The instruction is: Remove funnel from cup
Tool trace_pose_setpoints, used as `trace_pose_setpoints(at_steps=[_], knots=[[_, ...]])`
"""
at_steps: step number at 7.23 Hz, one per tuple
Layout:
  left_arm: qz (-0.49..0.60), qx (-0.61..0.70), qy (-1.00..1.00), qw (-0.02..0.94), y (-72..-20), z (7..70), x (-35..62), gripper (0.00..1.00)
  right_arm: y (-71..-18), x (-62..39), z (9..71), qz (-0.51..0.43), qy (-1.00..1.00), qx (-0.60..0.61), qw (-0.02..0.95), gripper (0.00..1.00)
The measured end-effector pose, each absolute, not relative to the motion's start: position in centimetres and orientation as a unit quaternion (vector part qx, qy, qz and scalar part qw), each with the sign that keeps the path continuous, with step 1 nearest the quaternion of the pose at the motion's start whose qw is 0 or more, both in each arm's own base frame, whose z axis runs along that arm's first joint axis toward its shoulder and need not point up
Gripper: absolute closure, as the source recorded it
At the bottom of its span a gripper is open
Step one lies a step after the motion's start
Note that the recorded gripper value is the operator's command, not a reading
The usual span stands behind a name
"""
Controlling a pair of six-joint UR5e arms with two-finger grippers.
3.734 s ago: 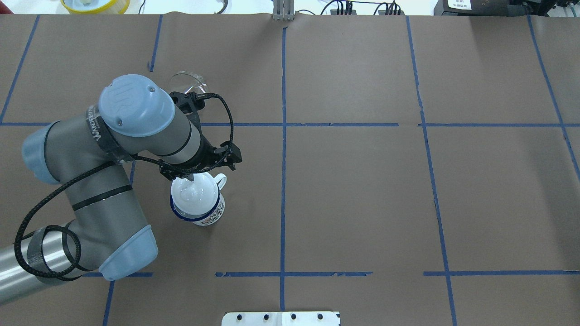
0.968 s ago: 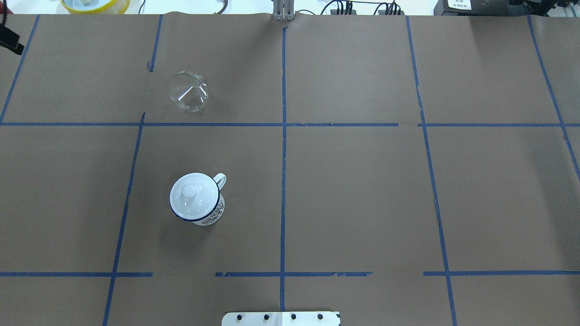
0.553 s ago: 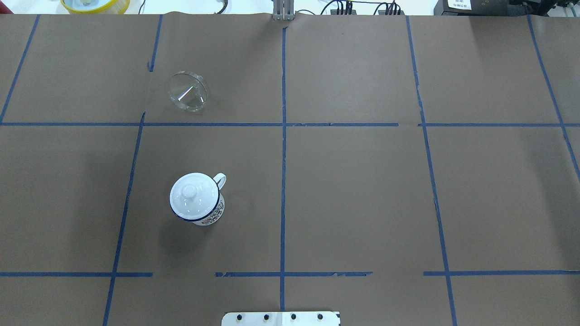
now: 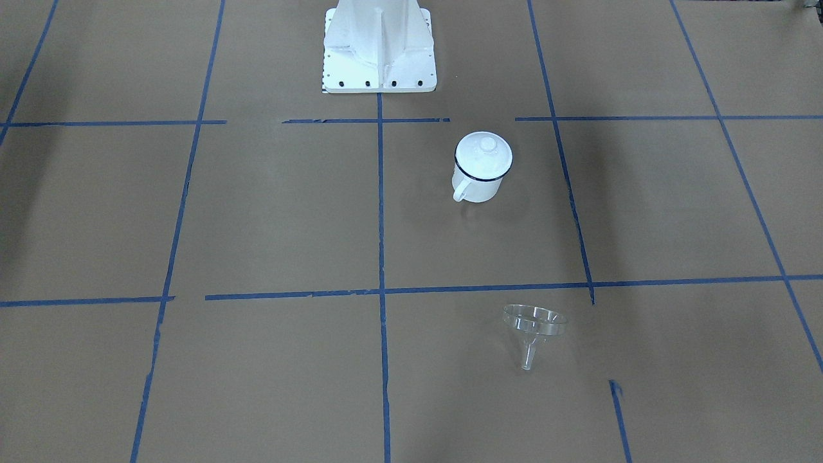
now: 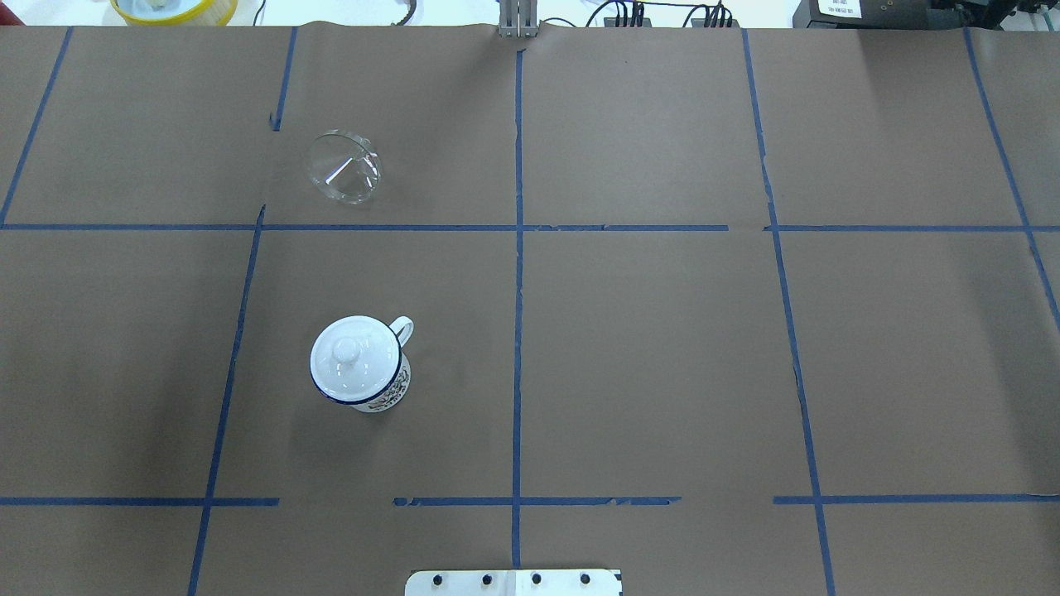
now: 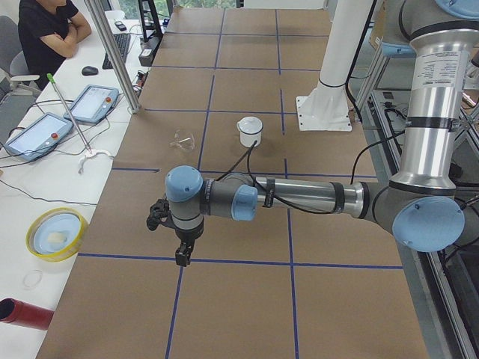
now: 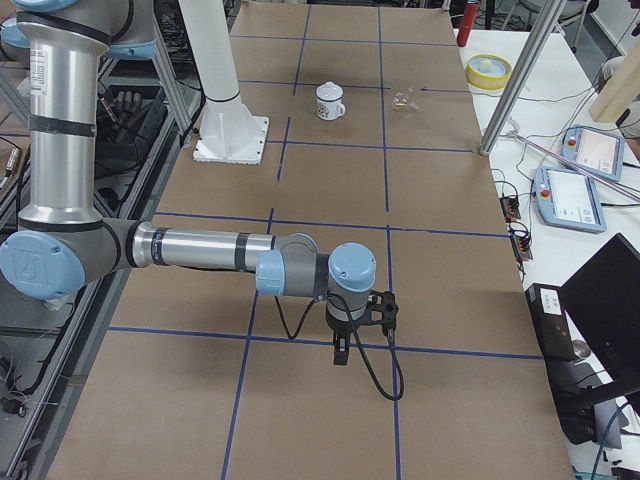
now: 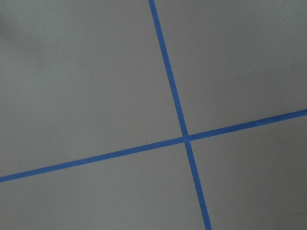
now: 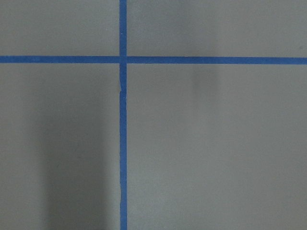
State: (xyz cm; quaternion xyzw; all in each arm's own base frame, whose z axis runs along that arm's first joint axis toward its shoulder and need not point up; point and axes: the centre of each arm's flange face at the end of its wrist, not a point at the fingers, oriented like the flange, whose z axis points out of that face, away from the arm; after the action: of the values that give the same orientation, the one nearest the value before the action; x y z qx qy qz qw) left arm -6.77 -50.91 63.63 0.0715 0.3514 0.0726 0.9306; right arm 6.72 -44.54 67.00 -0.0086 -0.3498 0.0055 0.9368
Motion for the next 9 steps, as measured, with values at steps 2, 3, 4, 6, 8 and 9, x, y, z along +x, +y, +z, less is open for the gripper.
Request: trace_pose_setpoints(at_steps=[2,3,4,6,8,9], knots=[[0.059,0.059,0.379,0.922,-49.0,64.9,-7.2,0.0,-44.5,6.7,67.0,0.006,-0.35,-0.009,0.937,0.0],[0.055,0.056,0.382,0.921,-48.7,65.1,-7.3,0.0,-44.5,6.7,67.0,0.006,-0.35,-0.009,0.937,0.0],[0.054,0.055,0.382,0.921,-48.6,65.2,-7.3,0.0,-44.5,6.7,67.0,0.006,-0.35,-0.009,0.937,0.0],[0.054,0.055,0.381,0.921,-48.6,65.2,-7.4,0.0,-44.5,6.7,67.0,0.006,-0.35,-0.009,0.937,0.0],[0.054,0.055,0.381,0.921,-48.6,65.1,-7.4,0.0,-44.5,6.7,67.0,0.006,-0.35,-0.009,0.937,0.0],[0.054,0.055,0.381,0.921,-48.6,65.1,-7.4,0.0,-44.5,6.7,67.0,0.006,-0.35,-0.009,0.937,0.0]])
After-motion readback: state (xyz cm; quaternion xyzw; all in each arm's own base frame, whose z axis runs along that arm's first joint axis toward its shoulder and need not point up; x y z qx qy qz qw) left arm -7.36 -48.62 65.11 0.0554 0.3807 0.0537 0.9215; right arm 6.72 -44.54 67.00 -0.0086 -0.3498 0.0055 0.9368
